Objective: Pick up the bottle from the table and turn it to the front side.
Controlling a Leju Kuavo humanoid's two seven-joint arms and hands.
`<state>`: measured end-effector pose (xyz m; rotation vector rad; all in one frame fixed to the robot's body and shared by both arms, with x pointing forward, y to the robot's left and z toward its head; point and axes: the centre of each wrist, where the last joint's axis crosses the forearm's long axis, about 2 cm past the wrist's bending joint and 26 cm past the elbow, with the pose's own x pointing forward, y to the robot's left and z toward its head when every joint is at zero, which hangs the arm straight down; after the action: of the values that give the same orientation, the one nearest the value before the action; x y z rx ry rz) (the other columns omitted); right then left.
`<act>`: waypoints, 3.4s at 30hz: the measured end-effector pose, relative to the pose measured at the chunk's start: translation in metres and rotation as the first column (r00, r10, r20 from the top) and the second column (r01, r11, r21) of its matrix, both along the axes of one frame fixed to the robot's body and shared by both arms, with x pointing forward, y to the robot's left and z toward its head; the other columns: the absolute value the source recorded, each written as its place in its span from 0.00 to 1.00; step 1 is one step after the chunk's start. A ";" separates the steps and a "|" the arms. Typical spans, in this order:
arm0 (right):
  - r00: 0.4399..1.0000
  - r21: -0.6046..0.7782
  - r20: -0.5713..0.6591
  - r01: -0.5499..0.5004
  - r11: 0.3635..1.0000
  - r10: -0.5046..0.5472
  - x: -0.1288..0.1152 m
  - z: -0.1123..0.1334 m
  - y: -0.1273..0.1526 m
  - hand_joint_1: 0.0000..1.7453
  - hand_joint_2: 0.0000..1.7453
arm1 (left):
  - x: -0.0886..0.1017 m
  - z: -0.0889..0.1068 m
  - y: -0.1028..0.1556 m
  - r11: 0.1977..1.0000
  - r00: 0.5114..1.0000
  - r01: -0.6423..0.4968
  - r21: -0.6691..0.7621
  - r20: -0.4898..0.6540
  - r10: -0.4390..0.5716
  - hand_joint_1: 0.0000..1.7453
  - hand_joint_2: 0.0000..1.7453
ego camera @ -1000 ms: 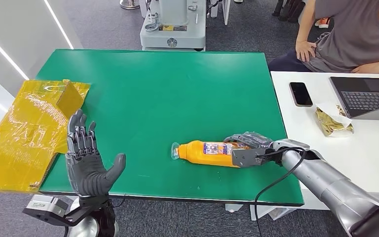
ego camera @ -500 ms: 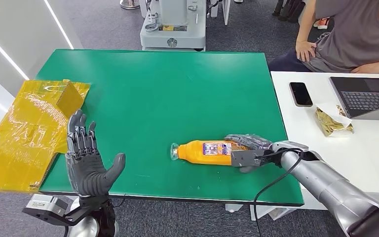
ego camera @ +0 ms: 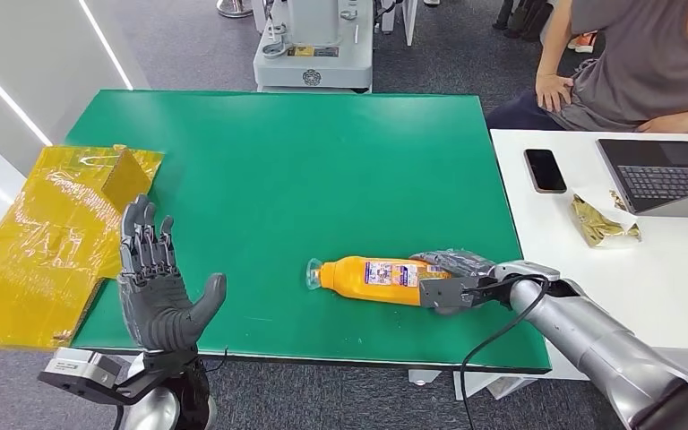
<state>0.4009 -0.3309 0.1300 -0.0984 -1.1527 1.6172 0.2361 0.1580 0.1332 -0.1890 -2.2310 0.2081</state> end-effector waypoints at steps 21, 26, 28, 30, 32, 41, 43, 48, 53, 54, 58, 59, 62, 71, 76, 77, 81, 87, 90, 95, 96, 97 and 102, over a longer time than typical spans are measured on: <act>0.998 0.045 0.060 0.003 0.999 -0.006 -0.008 -0.006 0.000 1.00 1.00 | 0.002 0.001 0.001 1.000 1.000 -0.011 -0.002 0.002 0.011 0.00 1.00; 0.969 0.149 0.240 0.029 0.988 -0.064 -0.009 -0.009 0.015 1.00 1.00 | 0.002 0.001 0.001 0.999 0.999 -0.033 -0.004 -0.004 0.033 0.00 1.00; 0.950 0.202 0.293 0.045 0.978 -0.104 -0.009 -0.009 0.024 1.00 1.00 | 0.001 0.001 0.001 0.999 0.999 -0.038 -0.005 -0.006 0.038 0.00 1.00; 0.938 0.255 0.317 0.057 0.965 -0.140 -0.010 -0.011 0.032 1.00 1.00 | 0.001 0.001 0.002 0.999 0.999 -0.042 -0.006 -0.008 0.042 0.00 1.00; 0.930 0.316 0.322 0.069 0.946 -0.175 -0.012 -0.013 0.038 1.00 1.00 | 0.001 0.001 0.002 0.999 0.999 -0.048 -0.008 -0.010 0.048 0.00 1.00; 0.918 0.447 0.311 0.086 0.890 -0.245 -0.016 -0.014 0.052 1.00 1.00 | 0.001 0.001 0.002 0.998 0.998 -0.054 -0.011 -0.012 0.054 0.00 1.00; 0.917 0.455 0.311 0.086 0.886 -0.249 -0.017 -0.015 0.053 1.00 1.00 | 0.001 0.001 0.002 0.998 0.998 -0.054 -0.011 -0.012 0.054 0.00 1.00; 0.895 0.545 0.333 0.074 0.835 -0.297 -0.020 -0.014 0.060 1.00 1.00 | 0.001 0.000 0.002 0.998 0.998 -0.067 -0.011 -0.016 0.067 0.00 1.00; 0.833 0.652 0.403 0.029 0.758 -0.379 -0.029 -0.013 0.077 1.00 1.00 | 0.003 0.000 0.001 0.999 0.999 -0.047 -0.022 -0.018 0.047 0.00 1.00; 0.821 0.668 0.418 0.013 0.744 -0.389 -0.032 -0.014 0.082 1.00 1.00 | 0.005 -0.001 0.001 0.999 0.999 -0.040 -0.016 -0.019 0.040 0.00 1.00; 0.792 0.713 0.446 -0.032 0.701 -0.417 -0.038 -0.014 0.099 1.00 1.00 | 0.018 -0.005 0.000 1.000 0.999 0.003 -0.004 -0.034 -0.003 0.00 1.00; 0.790 0.720 0.447 -0.039 0.693 -0.420 -0.039 -0.014 0.102 1.00 1.00 | 0.020 -0.006 0.000 1.000 0.999 0.009 0.002 -0.037 -0.009 0.00 1.00; 0.770 0.744 0.463 -0.069 0.665 -0.439 -0.041 -0.013 0.108 1.00 1.00 | 0.030 -0.007 0.001 0.998 0.998 0.044 0.036 -0.049 -0.042 0.00 1.00; 0.721 0.795 0.505 -0.175 0.581 -0.475 -0.053 -0.003 0.132 1.00 1.00 | 0.064 -0.003 0.002 0.979 0.979 0.175 0.100 -0.123 -0.162 0.00 1.00; 0.753 0.800 0.498 -0.206 0.564 -0.431 -0.058 0.000 0.144 1.00 1.00 | 0.069 -0.003 -0.001 0.972 0.971 0.207 0.114 -0.146 -0.190 0.00 1.00; 0.766 0.804 0.488 -0.206 0.559 -0.420 -0.059 -0.001 0.147 1.00 1.00 | 0.070 -0.004 -0.002 0.970 0.969 0.212 0.118 -0.153 -0.193 0.00 1.00; 0.793 0.799 0.481 -0.222 0.559 -0.374 -0.060 -0.002 0.155 1.00 1.00 | 0.069 -0.006 -0.005 0.962 0.962 0.240 0.129 -0.166 -0.218 0.00 1.00; 0.807 0.779 0.496 -0.250 0.576 -0.320 -0.057 0.000 0.163 1.00 1.00 | 0.067 -0.005 -0.011 0.947 0.948 0.291 0.135 -0.172 -0.267 0.00 1.00; 0.809 0.775 0.498 -0.253 0.580 -0.313 -0.056 0.000 0.165 1.00 1.00 | 0.067 -0.006 -0.011 0.946 0.948 0.294 0.138 -0.172 -0.269 0.00 1.00; 0.812 0.772 0.496 -0.251 0.583 -0.307 -0.056 -0.001 0.166 1.00 1.00 | 0.067 -0.006 -0.011 0.945 0.947 0.297 0.140 -0.172 -0.272 0.00 1.00; 0.813 0.772 0.495 -0.251 0.584 -0.305 -0.056 -0.002 0.166 1.00 1.00 | 0.067 -0.006 -0.011 0.944 0.946 0.299 0.138 -0.173 -0.274 0.00 1.00; 0.817 0.773 0.492 -0.250 0.583 -0.302 -0.056 -0.002 0.166 1.00 1.00 | 0.067 -0.006 -0.011 0.944 0.946 0.300 0.136 -0.173 -0.275 0.00 1.00; 0.864 0.785 0.430 -0.213 0.581 -0.264 -0.058 -0.009 0.166 1.00 1.00 | 0.068 -0.001 -0.010 0.958 0.960 0.254 0.131 -0.153 -0.234 0.00 1.00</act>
<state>0.3432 -0.1648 0.1213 0.0745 -2.2275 0.8703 0.3038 0.1481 0.1321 -0.3558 -2.0544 -0.0795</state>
